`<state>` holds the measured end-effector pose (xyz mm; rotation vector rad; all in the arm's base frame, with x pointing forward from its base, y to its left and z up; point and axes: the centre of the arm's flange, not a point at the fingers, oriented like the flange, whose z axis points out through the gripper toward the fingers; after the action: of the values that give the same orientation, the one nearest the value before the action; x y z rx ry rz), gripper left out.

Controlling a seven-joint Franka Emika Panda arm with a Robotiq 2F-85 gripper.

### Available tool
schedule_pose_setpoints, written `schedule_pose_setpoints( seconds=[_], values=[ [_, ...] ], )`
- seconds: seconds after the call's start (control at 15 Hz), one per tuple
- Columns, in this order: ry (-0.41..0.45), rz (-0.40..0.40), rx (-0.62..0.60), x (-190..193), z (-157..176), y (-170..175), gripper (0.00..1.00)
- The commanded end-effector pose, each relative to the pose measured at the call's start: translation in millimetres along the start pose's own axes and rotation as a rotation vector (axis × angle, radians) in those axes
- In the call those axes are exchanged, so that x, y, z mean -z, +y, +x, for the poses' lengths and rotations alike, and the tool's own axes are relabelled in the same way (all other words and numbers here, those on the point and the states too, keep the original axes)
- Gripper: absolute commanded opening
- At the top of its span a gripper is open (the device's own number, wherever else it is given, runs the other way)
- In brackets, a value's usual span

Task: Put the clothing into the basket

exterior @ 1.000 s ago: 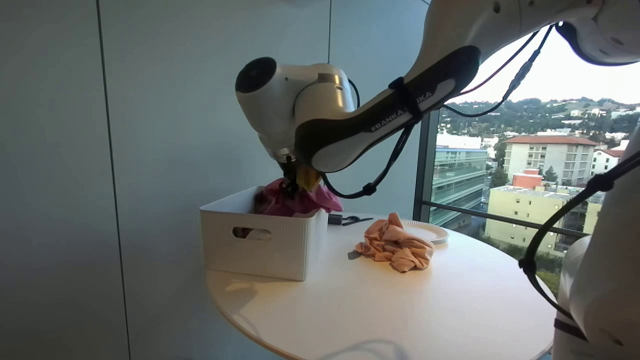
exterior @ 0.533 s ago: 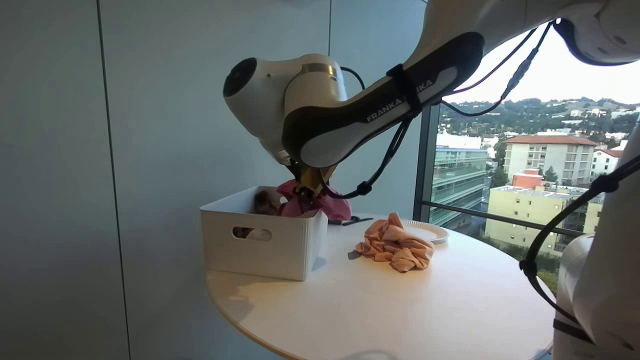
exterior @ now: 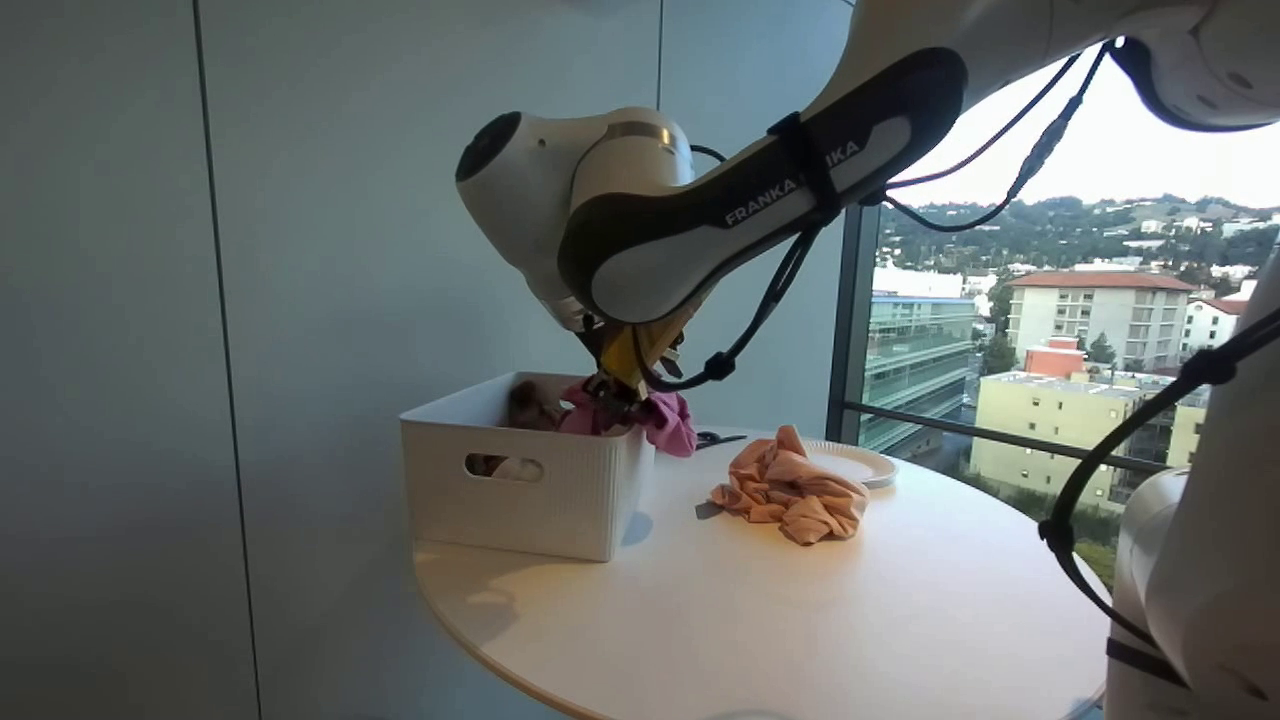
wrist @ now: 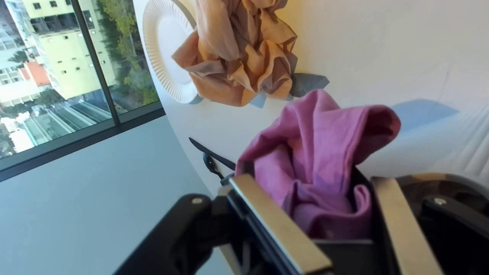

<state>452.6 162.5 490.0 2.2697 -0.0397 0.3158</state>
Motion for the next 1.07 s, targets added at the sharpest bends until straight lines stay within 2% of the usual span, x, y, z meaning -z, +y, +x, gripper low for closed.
schedule_pose_setpoints(
  seconds=[0.0,0.07,0.13,0.27,0.33,0.53,0.67,0.8,0.93,1.0],
  values=[
    [0.041,-0.075,-0.069,15,-6,28,0.91],
    [0.069,-0.071,-0.072,16,-10,37,0.99],
    [0.094,-0.041,-0.085,18,-12,46,1.00],
    [0.129,0.097,-0.108,23,-22,71,1.00],
    [0.153,0.140,-0.118,25,-30,84,1.00],
    [0.180,0.278,-0.229,17,-51,123,1.00],
    [0.150,0.361,-0.327,7,-58,136,0.99],
    [0.085,0.373,-0.385,-14,-52,134,1.00],
    [0.018,0.397,-0.381,-42,-40,127,1.00],
    [-0.021,0.382,-0.388,-55,-33,123,1.00]
  ],
)
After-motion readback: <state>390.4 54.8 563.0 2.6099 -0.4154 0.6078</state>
